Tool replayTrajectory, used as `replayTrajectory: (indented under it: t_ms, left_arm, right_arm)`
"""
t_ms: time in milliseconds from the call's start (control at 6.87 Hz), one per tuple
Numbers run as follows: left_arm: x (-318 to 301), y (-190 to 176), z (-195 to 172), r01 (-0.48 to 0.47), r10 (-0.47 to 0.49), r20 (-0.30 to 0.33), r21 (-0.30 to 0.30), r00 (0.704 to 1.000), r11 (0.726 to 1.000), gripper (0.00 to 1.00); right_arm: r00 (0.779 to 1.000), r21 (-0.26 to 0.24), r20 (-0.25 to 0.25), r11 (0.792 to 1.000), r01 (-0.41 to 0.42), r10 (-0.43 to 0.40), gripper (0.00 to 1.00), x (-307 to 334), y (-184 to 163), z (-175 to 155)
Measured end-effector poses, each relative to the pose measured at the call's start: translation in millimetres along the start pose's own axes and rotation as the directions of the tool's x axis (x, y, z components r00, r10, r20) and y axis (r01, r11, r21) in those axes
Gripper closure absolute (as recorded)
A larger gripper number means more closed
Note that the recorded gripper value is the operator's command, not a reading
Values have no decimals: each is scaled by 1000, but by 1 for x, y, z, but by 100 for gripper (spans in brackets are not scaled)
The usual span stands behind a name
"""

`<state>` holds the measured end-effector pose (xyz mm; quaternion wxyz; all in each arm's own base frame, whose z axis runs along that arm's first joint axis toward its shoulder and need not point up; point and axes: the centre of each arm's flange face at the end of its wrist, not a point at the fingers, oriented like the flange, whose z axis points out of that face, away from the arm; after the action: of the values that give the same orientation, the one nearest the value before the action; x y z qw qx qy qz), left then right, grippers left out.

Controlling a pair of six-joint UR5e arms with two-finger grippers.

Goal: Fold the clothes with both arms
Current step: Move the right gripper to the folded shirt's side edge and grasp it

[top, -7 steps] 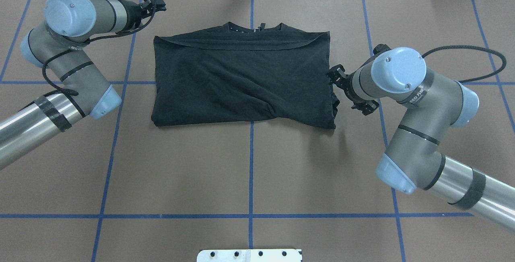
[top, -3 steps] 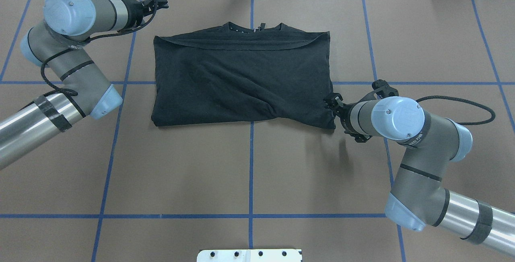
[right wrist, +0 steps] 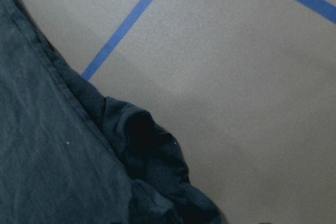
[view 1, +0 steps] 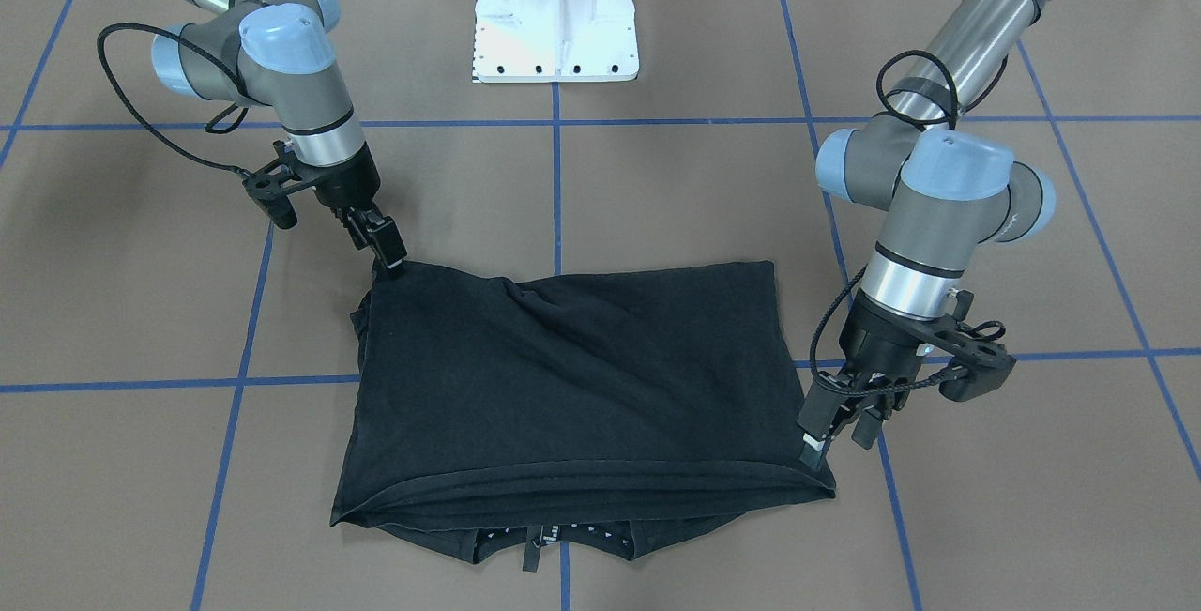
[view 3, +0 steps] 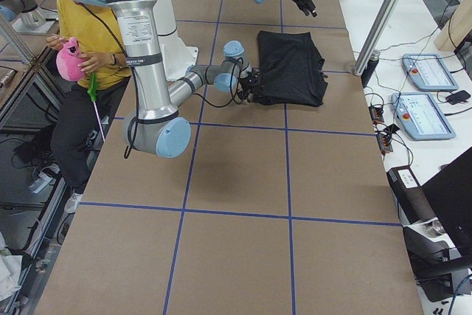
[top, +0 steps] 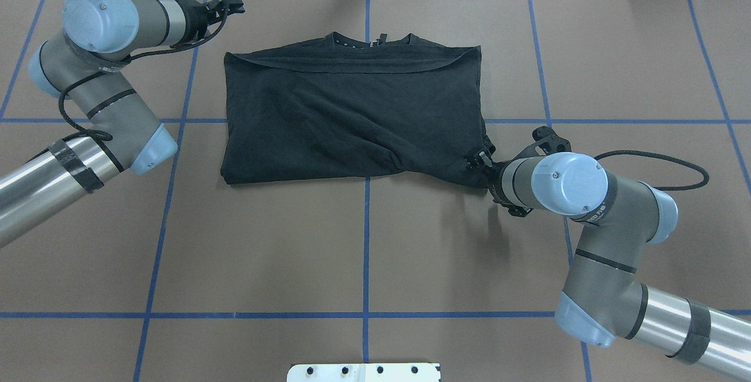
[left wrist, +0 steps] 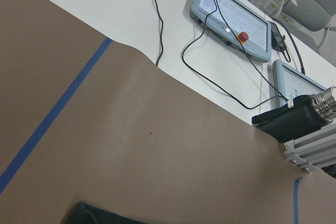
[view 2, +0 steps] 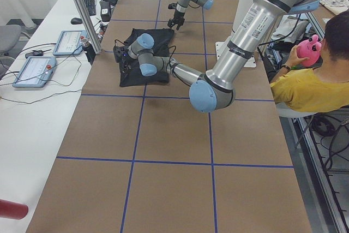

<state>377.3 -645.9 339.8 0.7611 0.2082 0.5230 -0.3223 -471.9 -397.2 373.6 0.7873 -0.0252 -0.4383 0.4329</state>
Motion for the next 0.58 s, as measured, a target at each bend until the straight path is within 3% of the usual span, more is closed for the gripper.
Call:
replayTrajectory:
  t_ms: [146,582]
  left_arm:
    - [-2,0,0,1,-1,2,0,1000,1000,5]
    - [-9,0,2,1,-1,12,0,1000,1000,5]
  right_arm:
    - [1000,-3,-1,1000,2,-2,100,0,3,1]
    - [1000,-11,4,1000,10,-10,100,-2,2,-4]
